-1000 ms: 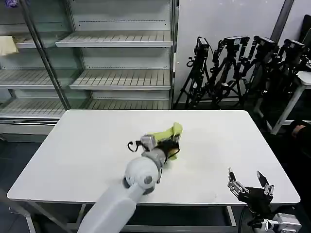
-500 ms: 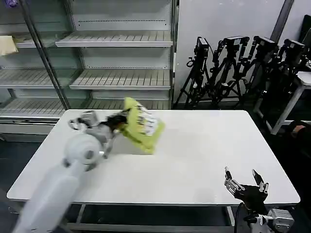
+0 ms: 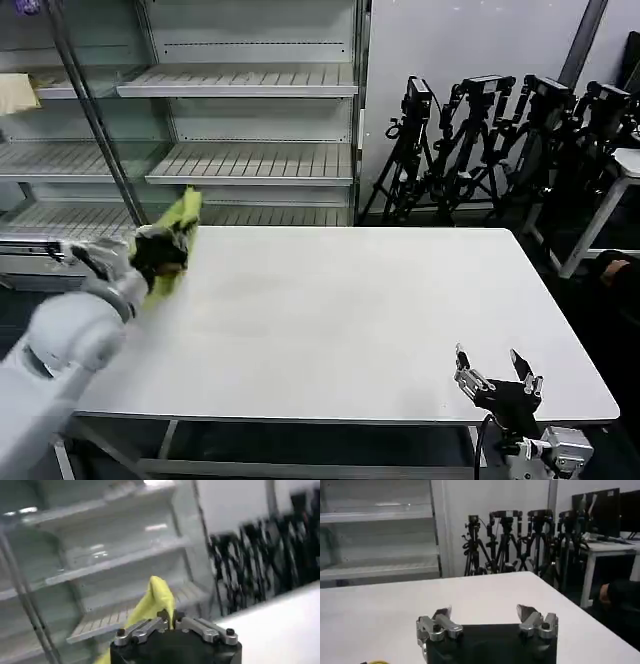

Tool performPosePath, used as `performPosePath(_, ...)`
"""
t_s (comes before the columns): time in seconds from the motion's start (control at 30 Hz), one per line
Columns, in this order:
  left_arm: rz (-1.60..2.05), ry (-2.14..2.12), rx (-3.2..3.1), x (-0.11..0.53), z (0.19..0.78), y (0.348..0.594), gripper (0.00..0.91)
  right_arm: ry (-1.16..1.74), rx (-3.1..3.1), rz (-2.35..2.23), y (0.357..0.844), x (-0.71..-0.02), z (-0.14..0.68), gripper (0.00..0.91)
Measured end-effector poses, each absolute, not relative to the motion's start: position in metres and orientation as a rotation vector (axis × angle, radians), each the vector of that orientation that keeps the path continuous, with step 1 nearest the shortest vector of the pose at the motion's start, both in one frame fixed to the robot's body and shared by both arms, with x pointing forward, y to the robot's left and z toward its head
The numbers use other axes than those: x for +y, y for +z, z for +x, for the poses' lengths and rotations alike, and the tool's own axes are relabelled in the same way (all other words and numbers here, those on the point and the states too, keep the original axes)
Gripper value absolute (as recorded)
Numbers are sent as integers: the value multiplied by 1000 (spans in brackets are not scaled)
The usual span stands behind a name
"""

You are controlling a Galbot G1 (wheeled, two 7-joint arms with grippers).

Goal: Fold and organize the clothes.

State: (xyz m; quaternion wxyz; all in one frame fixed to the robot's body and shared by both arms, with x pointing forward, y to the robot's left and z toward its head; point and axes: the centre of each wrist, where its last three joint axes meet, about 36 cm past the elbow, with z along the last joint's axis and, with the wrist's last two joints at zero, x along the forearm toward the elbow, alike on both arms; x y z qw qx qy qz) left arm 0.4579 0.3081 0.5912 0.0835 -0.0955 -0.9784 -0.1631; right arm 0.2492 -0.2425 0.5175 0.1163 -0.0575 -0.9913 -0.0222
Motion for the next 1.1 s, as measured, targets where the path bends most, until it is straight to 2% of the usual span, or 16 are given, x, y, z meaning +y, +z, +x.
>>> performPosePath(0.2,-389,-695,-2788,257,454,509,50,-45,-2907,-186,520,-246,245,907)
performPosePath(0.3,-473,-725,-2761,222,449,484,50,-36,-2908,-196,523,-247,242,907)
performPosePath(0.43,-569,-715,-2771,179,449,475,50,-34,-2908,-204,525,-247,239,907)
performPosePath(0.67,-670,-666,-2820,121,464,484,50,-42,-2910,-208,525,-244,237,907)
performPosePath(0.7,-678,-659,-2824,114,466,484,111,-43,-2910,-206,526,-244,237,907)
performPosePath(0.73,-682,-653,-2825,108,469,483,282,-44,-2909,-205,526,-244,237,907)
performPosePath(0.77,-685,-645,-2826,102,471,483,907,-44,-2908,-205,526,-244,237,907)
performPosePath(1.1,-711,-429,-2849,61,481,490,907,-12,-2905,-196,526,-244,238,907)
